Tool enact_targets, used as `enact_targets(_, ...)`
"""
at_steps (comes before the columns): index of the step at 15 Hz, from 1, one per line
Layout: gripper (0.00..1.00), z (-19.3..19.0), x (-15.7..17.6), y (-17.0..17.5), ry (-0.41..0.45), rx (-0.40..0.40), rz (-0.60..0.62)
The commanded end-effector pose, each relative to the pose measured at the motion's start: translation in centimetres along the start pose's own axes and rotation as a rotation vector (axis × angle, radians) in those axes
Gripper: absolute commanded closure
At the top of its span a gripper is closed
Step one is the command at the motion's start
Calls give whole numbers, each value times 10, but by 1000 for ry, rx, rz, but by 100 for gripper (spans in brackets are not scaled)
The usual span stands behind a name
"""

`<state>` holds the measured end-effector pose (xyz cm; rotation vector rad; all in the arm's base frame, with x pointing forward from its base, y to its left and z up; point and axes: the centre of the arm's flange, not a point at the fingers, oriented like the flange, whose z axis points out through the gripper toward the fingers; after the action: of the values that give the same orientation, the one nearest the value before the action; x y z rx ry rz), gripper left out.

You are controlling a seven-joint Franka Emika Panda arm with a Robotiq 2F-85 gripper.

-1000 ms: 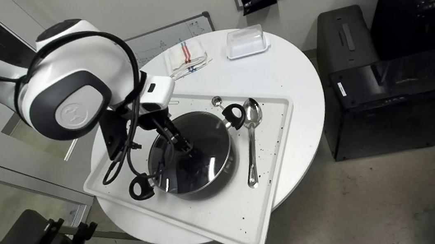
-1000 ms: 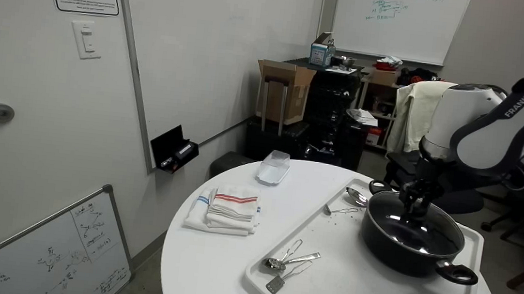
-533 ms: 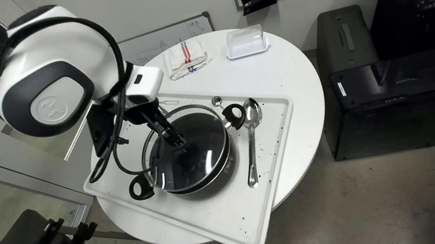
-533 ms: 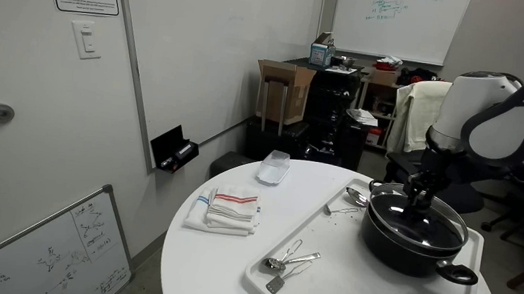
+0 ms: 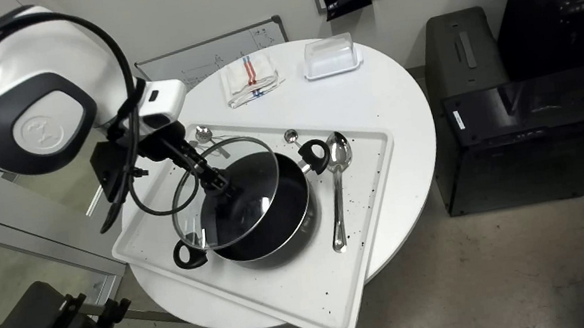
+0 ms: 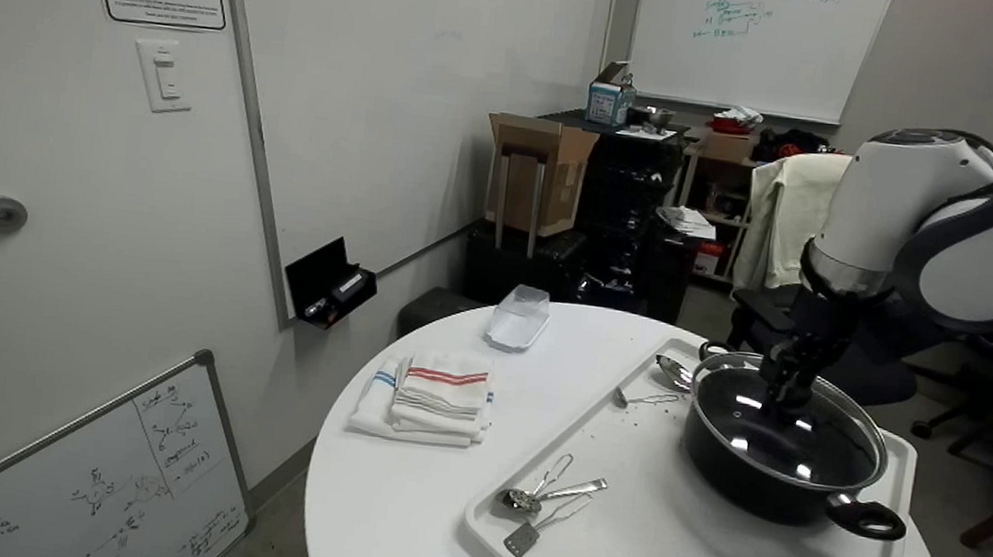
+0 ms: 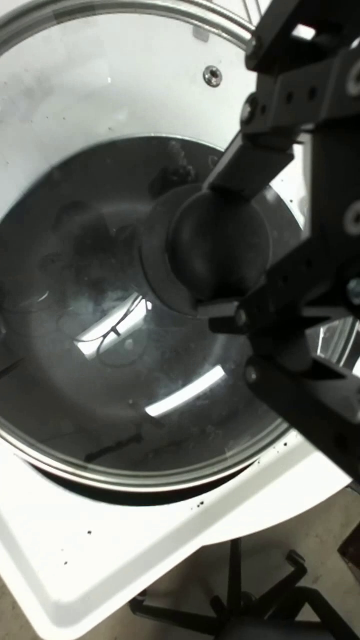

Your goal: Remove the glass lid from the pot and put it on the white tray

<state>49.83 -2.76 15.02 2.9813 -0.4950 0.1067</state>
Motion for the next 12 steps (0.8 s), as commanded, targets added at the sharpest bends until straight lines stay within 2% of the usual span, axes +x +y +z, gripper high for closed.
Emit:
enact_targets(1, 74, -19, -19, -42, 44, -24, -95)
enact_targets(8, 74, -23, -55, -143, 92, -34, -257)
enact_targets(12, 74, -14, -76, -187, 105, -27, -311)
